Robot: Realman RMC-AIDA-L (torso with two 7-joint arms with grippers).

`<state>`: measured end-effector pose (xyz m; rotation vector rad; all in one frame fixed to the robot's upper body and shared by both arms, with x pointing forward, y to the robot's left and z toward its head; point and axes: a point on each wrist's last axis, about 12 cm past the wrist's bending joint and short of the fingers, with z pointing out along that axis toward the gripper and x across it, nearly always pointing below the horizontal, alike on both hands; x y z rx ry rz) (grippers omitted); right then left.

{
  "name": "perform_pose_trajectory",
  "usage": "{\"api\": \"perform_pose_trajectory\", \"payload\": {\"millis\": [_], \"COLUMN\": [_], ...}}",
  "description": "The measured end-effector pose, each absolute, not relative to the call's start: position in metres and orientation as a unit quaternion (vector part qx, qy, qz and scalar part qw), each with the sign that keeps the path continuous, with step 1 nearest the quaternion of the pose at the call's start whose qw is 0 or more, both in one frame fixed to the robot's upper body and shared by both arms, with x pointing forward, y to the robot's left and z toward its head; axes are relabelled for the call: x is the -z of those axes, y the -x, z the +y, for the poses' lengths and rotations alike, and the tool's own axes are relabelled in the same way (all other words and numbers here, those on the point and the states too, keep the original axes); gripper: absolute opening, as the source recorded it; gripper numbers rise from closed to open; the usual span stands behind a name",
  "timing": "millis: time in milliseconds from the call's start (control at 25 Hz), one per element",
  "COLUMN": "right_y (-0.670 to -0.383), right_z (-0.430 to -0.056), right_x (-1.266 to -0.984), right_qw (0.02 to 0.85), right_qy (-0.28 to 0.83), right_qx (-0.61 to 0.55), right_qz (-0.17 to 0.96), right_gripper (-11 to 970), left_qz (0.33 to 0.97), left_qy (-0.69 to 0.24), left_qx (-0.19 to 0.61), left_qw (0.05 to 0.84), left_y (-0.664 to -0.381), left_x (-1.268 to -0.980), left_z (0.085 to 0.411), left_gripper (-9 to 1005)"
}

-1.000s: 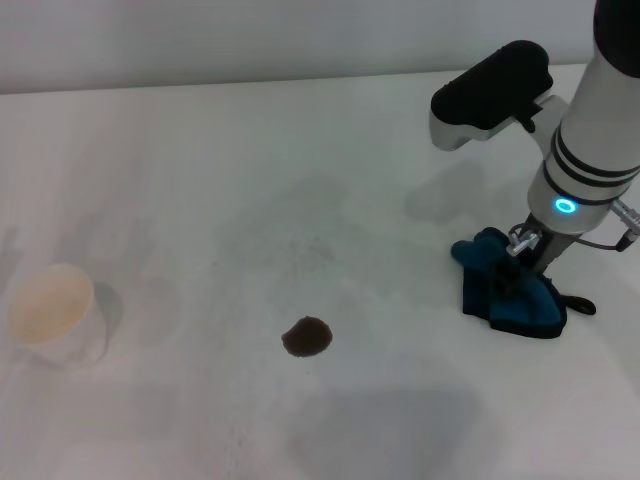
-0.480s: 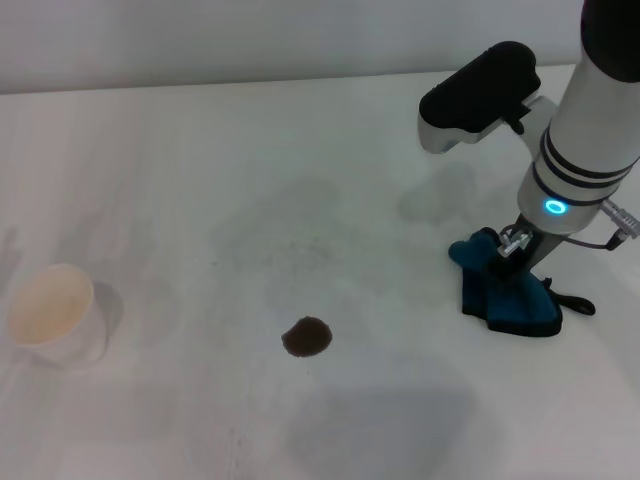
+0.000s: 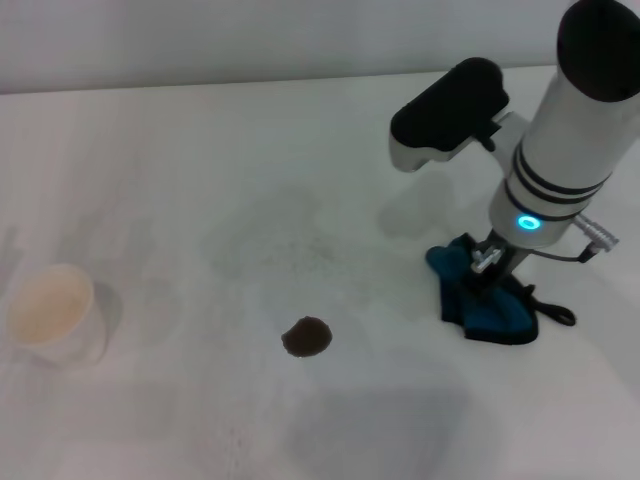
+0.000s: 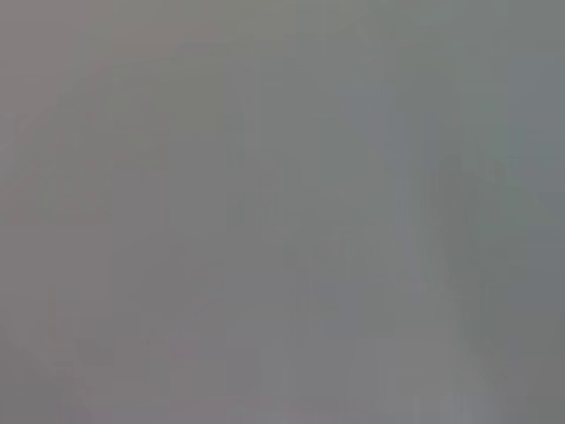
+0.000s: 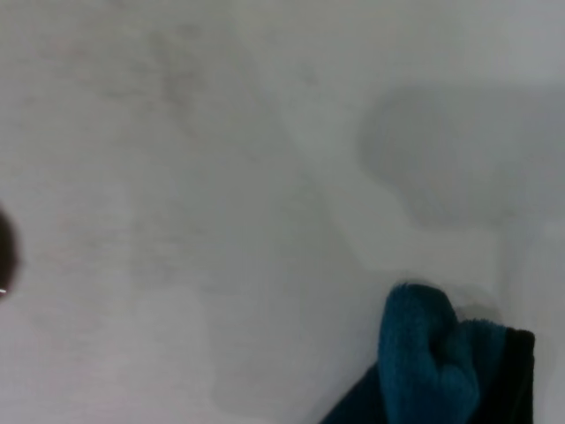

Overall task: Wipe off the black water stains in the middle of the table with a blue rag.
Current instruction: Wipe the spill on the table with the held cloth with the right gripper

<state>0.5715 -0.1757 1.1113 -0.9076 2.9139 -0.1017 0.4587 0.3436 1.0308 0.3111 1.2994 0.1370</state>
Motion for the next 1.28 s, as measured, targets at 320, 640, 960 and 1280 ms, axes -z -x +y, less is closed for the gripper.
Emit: {"api": "perform_pose_trajectory", "payload": {"millis": [320, 640, 960, 1280], "right_y": [-0.563, -0.559, -0.559, -0.545], "right_z": [-0.143, -0.103, -0.064, -0.042], "right_x": [-1.113, -1.119, -1.125, -1.122], "right_qw": [0.048, 0.067, 0.084, 0.061], "right_qy": [0.339, 0.38, 0.411, 0.44], "right_qx": [-0.02, -0.047, -0.068, -0.095], "right_qz": [0.939, 0.921, 0.905, 0.891], "right_gripper": [61, 61, 60, 61], "left_qz": [0.601, 0.596, 0.591, 0.592], "left_qy": [-0.145, -0.15, -0.152, -0.15], "left_qx": [-0.063, -0.064, -0.063, -0.06], "left_qw": [0.784, 0.786, 0.79, 0.789], "left_y": [-0.459, -0.464, -0.465, -0.466], "left_x": [-1.031, -1.033, -1.035, -1.034], "left_z": [0.343, 0.341, 0.339, 0.337], "left_gripper": [865, 865, 866, 866]}}
